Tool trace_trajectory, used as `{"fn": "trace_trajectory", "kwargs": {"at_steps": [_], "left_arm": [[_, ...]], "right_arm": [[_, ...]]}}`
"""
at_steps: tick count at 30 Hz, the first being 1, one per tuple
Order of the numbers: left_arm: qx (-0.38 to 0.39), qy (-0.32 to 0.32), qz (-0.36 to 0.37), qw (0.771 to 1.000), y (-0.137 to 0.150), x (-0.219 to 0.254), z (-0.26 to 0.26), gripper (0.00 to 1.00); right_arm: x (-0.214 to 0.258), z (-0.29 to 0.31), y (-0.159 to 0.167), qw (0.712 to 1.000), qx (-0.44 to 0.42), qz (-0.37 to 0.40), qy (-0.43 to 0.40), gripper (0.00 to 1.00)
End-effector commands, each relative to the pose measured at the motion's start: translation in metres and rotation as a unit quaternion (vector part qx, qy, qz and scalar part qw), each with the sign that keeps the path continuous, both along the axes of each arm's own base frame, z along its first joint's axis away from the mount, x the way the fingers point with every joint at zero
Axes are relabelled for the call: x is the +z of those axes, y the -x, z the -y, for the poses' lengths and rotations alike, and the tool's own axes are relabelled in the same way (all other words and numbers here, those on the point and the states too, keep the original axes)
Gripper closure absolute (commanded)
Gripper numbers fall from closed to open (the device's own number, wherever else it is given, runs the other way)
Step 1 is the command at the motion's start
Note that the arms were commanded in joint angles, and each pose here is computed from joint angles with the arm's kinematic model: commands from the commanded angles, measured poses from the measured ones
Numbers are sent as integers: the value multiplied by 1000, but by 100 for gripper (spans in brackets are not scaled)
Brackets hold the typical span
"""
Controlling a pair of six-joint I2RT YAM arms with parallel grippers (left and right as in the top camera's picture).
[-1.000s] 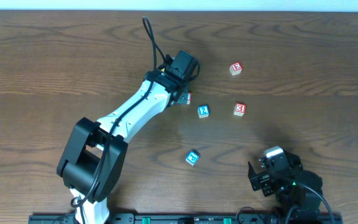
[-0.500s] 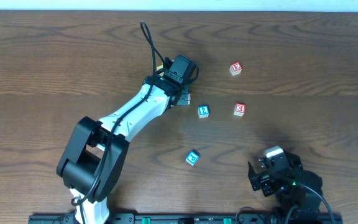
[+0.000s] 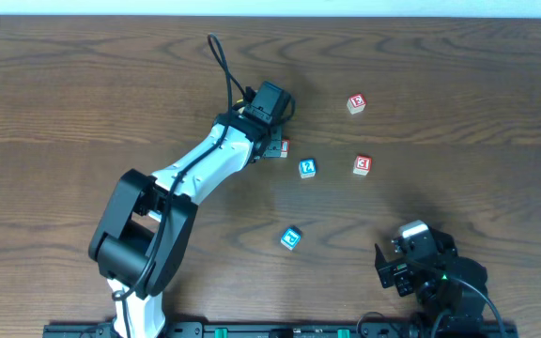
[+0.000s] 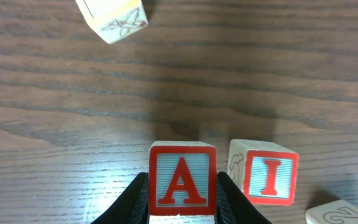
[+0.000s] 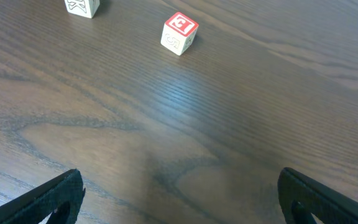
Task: Spell out Ai2
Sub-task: 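Carry the A block and place it left of the I block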
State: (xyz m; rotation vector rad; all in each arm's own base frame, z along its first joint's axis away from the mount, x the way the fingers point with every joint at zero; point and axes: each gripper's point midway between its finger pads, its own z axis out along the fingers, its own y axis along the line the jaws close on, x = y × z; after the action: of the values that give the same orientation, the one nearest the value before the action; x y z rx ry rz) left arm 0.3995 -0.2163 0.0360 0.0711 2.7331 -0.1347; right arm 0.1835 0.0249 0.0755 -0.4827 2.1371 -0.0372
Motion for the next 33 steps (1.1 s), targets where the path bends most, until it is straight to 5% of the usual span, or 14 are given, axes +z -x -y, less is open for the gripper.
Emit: {"fn": "trace_trajectory", "kwargs": {"at_steps": [1,16,33], "left_arm": [[3,3,-23,1000,5,-17,0,94],[14,4,-24,1000,3,-22,-1,94],[14,5,-24,1000,3,-22,-1,70]], "right_arm": [[-3,1,0,1000,2,-2,5,1],[-3,1,0,1000,2,-2,5,1],[-3,1,0,1000,2,-2,5,1]]}}
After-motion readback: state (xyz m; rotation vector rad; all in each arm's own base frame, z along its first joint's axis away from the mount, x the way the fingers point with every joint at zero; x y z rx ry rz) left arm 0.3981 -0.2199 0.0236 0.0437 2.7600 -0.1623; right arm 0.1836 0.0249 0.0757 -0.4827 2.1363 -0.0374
